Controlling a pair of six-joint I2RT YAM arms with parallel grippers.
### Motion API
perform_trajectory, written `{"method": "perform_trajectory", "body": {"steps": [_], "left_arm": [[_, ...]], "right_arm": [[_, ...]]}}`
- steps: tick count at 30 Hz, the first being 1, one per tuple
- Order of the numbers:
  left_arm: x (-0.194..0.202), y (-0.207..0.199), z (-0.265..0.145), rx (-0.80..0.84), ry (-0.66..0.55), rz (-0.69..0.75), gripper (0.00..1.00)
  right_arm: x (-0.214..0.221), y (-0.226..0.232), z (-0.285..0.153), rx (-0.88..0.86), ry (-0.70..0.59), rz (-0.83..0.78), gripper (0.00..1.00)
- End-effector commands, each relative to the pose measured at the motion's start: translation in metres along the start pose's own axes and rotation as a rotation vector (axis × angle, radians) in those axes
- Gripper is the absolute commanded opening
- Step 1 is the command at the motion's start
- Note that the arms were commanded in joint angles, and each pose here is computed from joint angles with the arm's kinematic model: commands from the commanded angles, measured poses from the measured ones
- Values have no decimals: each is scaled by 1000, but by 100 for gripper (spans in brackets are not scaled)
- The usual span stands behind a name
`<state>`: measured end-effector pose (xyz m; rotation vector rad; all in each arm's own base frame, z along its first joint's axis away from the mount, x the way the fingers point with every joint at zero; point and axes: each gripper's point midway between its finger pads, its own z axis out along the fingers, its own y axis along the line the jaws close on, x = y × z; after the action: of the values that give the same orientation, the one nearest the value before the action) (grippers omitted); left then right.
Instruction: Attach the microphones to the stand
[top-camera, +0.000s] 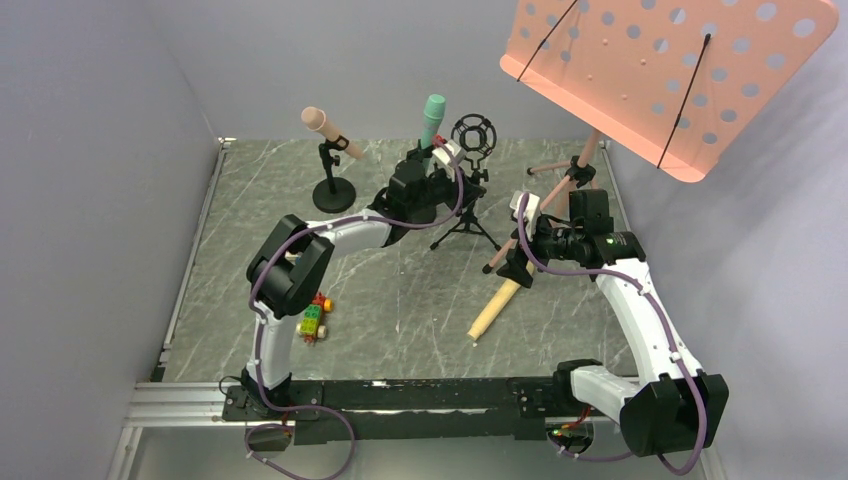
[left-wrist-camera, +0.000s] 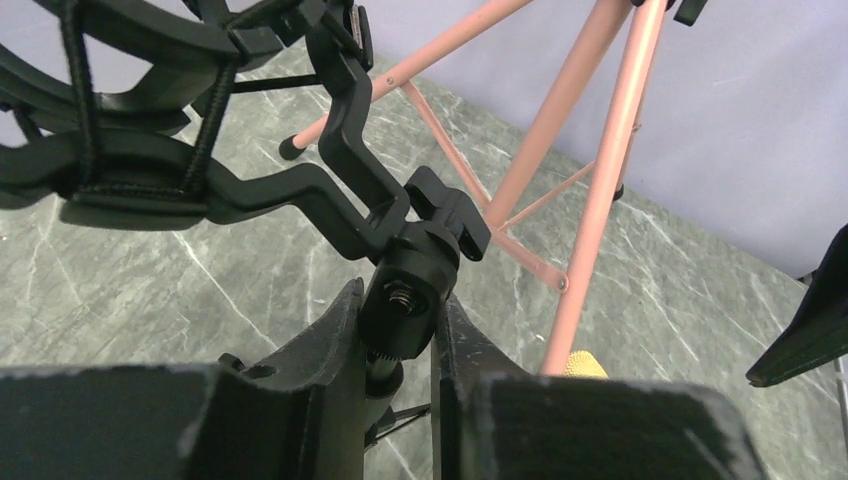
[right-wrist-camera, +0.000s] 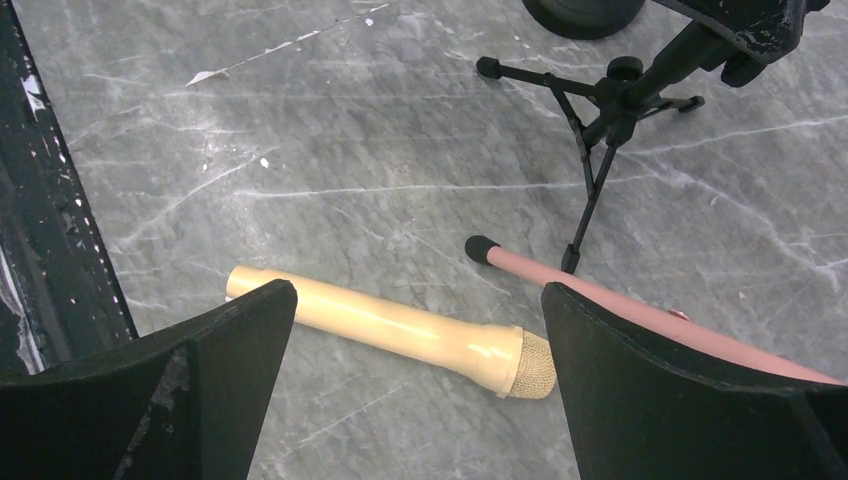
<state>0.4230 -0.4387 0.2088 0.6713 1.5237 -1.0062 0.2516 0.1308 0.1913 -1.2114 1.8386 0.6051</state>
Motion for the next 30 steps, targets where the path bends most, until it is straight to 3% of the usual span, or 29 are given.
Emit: {"method": "perform_trajectory", "body": {"steps": [1, 3, 8, 13, 22, 30], "left_arm": [[-19, -5, 4, 29, -40, 58, 6], [-24, -7, 1, 31, -55, 76, 0], [-60, -19, -20, 22, -136, 149, 0], [-80, -40, -51, 51, -126, 231, 0], [-80, -70, -124, 49, -92, 268, 0], [-58, -98, -197, 40, -80, 185, 0]], "right_arm": [[-6, -4, -1, 9, -23, -23, 100], [-6, -4, -1, 8, -22, -22, 100], [-5, -5, -1, 9, -16, -19, 100], [-5, -4, 0, -2, -18, -15, 100], [-3, -3, 4, -23, -15, 1, 100], [-2, 6, 9, -83, -39, 1, 100]]}}
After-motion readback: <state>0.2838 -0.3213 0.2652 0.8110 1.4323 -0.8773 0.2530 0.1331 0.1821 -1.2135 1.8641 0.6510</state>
